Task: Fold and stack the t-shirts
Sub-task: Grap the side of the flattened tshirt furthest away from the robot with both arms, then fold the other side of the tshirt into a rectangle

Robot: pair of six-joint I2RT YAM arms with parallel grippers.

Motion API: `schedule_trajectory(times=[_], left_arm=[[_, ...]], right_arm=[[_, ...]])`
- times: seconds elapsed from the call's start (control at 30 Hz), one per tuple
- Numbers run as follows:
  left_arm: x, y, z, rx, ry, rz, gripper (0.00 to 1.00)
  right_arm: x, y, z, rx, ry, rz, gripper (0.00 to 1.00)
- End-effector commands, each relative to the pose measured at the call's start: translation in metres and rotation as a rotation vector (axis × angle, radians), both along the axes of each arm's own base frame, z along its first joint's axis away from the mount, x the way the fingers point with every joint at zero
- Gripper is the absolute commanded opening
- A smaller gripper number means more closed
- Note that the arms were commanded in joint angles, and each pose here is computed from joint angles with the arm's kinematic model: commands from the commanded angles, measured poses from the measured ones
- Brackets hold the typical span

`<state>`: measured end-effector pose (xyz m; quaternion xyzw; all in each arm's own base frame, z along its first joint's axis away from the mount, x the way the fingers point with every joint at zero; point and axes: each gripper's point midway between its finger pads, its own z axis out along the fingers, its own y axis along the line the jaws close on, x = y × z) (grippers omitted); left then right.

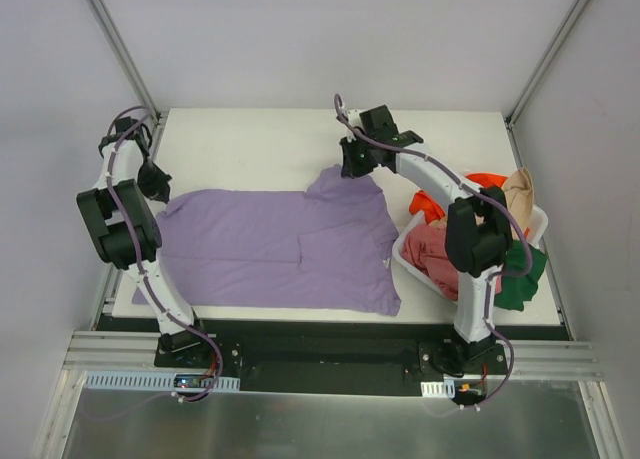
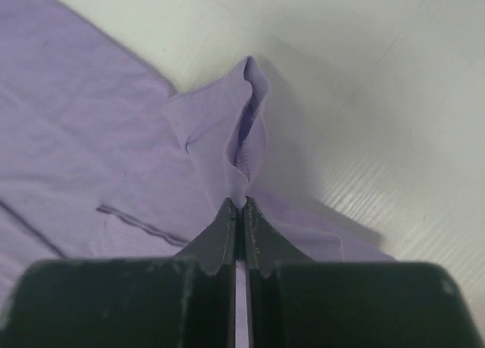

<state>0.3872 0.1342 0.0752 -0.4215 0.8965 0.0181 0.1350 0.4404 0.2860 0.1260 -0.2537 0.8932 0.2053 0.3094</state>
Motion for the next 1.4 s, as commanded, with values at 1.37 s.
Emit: schedule_trajectory(times=[1.37], left_arm=[[-0.099, 0.041, 0.022, 0.070, -0.175, 0.335, 0.00]], right_arm=[[-0.244, -0.043, 0.000, -0.155, 0.074, 0.308, 0.00]])
